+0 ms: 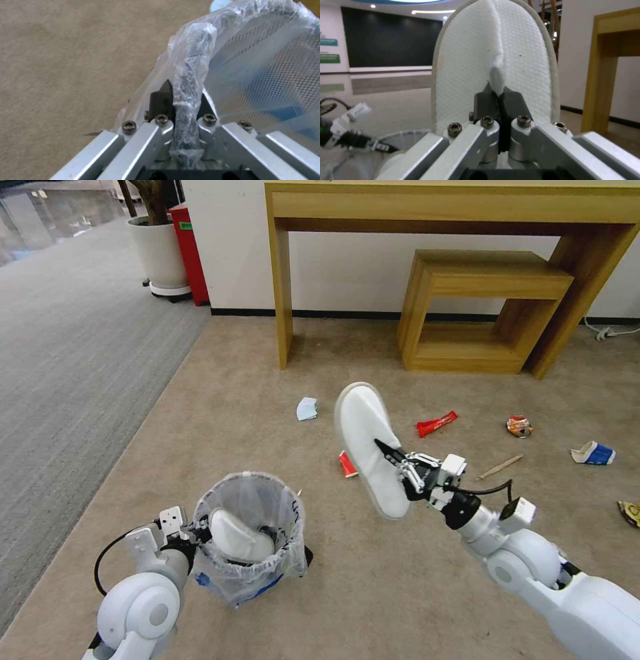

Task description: Pick up the trash bin and place the garbage on the floor into it.

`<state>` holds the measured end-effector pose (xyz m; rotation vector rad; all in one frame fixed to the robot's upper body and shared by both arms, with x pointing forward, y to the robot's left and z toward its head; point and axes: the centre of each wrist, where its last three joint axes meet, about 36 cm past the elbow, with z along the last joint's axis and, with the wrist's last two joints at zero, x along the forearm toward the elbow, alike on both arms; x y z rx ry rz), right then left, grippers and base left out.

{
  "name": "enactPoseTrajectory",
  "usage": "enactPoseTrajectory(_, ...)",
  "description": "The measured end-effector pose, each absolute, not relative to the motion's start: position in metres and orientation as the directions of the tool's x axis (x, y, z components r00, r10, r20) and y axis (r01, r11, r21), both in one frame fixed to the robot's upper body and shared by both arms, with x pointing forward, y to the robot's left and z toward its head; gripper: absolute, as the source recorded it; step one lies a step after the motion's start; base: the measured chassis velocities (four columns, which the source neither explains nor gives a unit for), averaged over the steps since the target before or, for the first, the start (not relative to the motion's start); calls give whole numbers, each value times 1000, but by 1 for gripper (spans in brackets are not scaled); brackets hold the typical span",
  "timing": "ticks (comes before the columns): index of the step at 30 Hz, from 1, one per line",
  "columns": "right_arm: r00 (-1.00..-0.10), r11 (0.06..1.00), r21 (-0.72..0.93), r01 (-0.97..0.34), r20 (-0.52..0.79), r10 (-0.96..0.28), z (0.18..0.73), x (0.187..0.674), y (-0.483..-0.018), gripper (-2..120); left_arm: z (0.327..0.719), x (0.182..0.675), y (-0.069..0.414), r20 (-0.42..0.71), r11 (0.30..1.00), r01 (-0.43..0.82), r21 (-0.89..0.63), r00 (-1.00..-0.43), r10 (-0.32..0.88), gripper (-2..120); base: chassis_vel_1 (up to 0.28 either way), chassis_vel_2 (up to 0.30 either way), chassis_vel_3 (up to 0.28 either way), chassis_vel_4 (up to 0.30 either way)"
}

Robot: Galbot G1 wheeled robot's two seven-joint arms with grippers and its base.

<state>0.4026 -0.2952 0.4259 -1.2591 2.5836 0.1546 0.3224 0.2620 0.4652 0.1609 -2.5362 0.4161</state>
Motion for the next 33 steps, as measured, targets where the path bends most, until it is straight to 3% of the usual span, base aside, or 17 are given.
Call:
enactPoseTrajectory(6, -551, 580, -12, -815, -295, -781, 425, 409, -271, 0, 488, 310, 253, 521, 948, -153, -280, -853, 16, 2, 0, 0, 0, 0)
enactPoseTrajectory(22, -404, 455, -24, -890, -418, -814, 436, 437, -192, 0, 494, 302, 250, 516, 949, -137, -284, -856, 31, 2, 0, 0, 0, 0)
enactPoseTrajectory(33, -342, 377, -7, -926, -408, -847, 416, 441, -148, 0, 500, 298, 247, 505, 948, -126, -292, -862, 41, 2, 0, 0, 0, 0)
